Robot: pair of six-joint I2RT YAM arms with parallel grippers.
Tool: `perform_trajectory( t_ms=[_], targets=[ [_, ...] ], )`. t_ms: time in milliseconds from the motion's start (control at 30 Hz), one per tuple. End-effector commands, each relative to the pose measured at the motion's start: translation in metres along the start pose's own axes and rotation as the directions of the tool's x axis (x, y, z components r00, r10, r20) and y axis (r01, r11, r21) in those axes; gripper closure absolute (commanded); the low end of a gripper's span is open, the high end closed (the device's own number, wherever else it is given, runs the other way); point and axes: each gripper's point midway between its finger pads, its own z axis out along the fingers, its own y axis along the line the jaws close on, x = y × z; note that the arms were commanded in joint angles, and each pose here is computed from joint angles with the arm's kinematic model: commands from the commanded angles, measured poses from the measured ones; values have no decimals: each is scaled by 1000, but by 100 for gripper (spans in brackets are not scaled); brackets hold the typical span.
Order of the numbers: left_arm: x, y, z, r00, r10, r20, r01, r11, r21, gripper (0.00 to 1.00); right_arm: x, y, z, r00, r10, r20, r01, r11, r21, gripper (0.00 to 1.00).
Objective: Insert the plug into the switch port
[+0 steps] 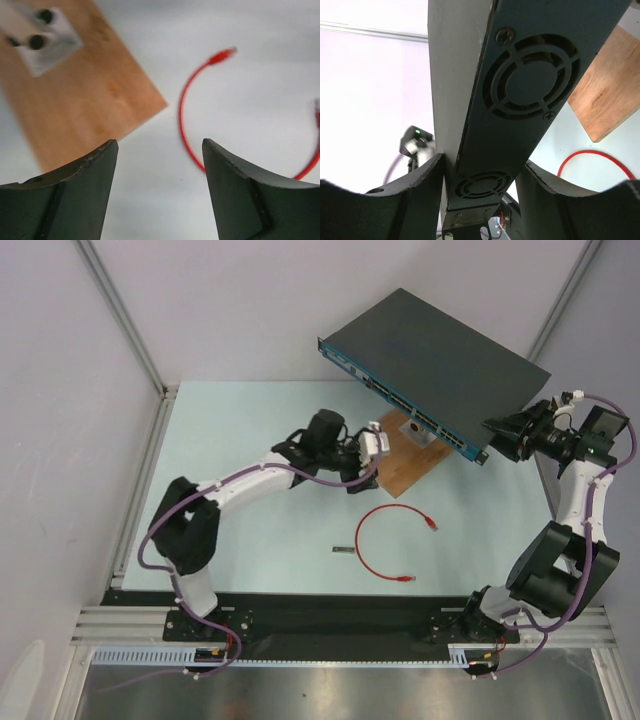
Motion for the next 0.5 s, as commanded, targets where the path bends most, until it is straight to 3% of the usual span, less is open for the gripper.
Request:
perform_trajectory(
  t_ms=[0,200,467],
  targets=[
    [3,-25,29,989,136,-52,-131,987,95,26,-52,-13,-2,932,-306,193,274,945,177,68],
    [26,-42,66,979,170,-113,-152,977,151,24,-40,-2,-11,922,-340,187,304,933,193,28],
    [2,-67,116,942,335,-30,-323,925,199,20,-22,6,-29,910,-364,197,318,920,230,2]
  ],
)
